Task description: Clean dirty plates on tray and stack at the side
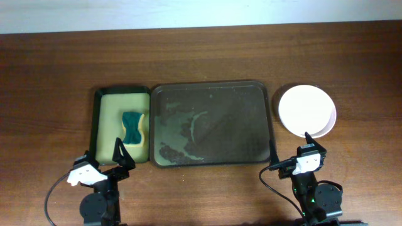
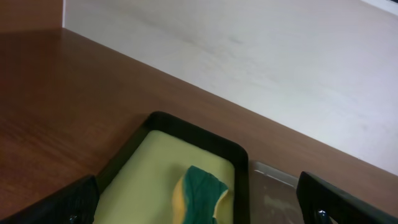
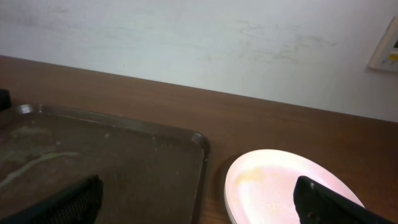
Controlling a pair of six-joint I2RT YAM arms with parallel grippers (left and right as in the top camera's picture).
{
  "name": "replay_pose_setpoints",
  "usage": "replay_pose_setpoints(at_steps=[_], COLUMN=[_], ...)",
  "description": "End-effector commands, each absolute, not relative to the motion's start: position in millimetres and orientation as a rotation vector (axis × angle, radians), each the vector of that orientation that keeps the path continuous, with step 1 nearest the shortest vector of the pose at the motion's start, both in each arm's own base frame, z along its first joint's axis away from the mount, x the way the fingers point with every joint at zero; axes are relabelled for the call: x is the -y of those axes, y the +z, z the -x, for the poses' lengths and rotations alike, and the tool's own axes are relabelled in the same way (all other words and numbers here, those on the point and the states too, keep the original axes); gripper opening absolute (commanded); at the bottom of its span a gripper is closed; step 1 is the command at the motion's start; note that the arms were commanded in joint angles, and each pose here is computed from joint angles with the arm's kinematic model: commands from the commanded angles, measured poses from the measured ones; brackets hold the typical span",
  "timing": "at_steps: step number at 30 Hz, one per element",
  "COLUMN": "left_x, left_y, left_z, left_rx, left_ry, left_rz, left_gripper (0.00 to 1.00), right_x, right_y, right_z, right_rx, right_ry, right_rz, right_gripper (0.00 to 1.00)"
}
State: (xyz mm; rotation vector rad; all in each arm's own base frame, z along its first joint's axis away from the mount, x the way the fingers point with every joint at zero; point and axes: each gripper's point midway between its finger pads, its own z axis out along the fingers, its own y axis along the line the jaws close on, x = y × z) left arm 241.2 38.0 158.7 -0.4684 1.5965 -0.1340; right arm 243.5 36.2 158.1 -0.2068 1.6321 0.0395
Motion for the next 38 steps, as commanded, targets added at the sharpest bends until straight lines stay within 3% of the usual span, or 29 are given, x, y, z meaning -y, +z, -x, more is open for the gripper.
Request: replay_pose_setpoints(at_steps=[1, 4, 38], left_x=[-24.0, 1.6, 1.8], left_y=[158.5, 156.5, 156.4], left_z=[-242.7, -244.1, -244.1], left_rx=[-1.636, -1.670, -1.670], left_ry=[-0.064, -0.069, -0.070], left_rz=[0.296, 0.061, 0.059], left_gripper=[0.99, 1.00, 1.00], right_x=[-33.0, -33.0, -33.0], right_y=[155.9, 155.9, 155.9], right_z=[-243.8, -243.8, -243.8], right_rx=[-1.637, -1.637, -1.637], right_ry=[0.028, 0.028, 0.028], right_rz=[0.195, 0.195, 0.195], right_gripper=[0.98, 0.98, 0.98])
